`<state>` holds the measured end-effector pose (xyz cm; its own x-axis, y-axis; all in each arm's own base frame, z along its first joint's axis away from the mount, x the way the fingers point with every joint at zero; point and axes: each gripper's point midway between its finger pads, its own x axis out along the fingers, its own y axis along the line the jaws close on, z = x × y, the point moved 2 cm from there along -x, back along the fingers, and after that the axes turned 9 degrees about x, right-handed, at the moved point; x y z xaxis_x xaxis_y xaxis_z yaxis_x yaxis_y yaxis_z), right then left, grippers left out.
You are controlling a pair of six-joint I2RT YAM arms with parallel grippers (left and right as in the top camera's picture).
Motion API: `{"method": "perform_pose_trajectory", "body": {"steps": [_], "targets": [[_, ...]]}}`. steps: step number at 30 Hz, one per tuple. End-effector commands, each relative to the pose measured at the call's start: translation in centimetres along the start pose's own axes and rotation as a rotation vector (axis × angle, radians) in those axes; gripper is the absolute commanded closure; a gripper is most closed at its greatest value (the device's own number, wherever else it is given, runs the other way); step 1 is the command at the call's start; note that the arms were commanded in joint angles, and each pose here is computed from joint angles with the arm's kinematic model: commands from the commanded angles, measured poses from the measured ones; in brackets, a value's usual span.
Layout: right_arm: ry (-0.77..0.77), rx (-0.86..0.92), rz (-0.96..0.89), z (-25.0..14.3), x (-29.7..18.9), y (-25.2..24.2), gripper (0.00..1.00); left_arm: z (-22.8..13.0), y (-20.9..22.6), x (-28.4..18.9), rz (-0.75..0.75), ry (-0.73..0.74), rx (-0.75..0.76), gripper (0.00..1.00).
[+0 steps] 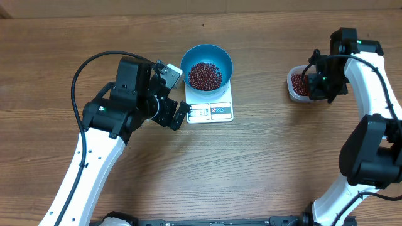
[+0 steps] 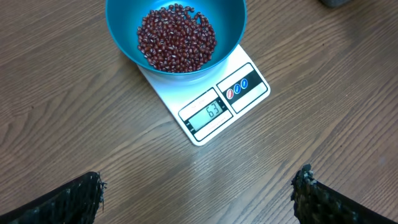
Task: Scoop item into bowl and weigh 150g on scale
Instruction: 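Move the scoop with the right gripper back to the bean tub, then dip the scoop into the red beans with the right gripper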
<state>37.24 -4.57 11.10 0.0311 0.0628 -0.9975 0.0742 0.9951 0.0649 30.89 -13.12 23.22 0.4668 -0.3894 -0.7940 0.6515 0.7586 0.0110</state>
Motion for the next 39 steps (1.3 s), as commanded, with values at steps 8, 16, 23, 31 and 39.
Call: {"method": "perform_pose_trajectory", "body": {"steps": [8,16,23,31,39], "targets": [[0.018,-0.034,0.202,-0.5,0.0,2.9,0.96,0.0,0.1,0.1,-0.003,0.000,-0.014,0.00],[0.000,0.033,0.378,0.2,0.2,3.2,0.96,0.0,0.1,0.1,-0.002,0.000,-0.014,0.00],[0.009,0.099,0.449,0.4,0.9,1.9,0.96,0.0,0.1,0.1,-0.002,0.000,-0.014,0.00],[-0.075,0.142,0.658,0.4,-1.2,-0.2,0.96,0.0,0.1,0.1,-0.002,0.000,-0.014,0.00],[-0.122,0.213,0.743,-0.1,-2.4,-2.5,0.96,0.0,0.1,0.1,-0.002,0.000,-0.014,0.00]]}}
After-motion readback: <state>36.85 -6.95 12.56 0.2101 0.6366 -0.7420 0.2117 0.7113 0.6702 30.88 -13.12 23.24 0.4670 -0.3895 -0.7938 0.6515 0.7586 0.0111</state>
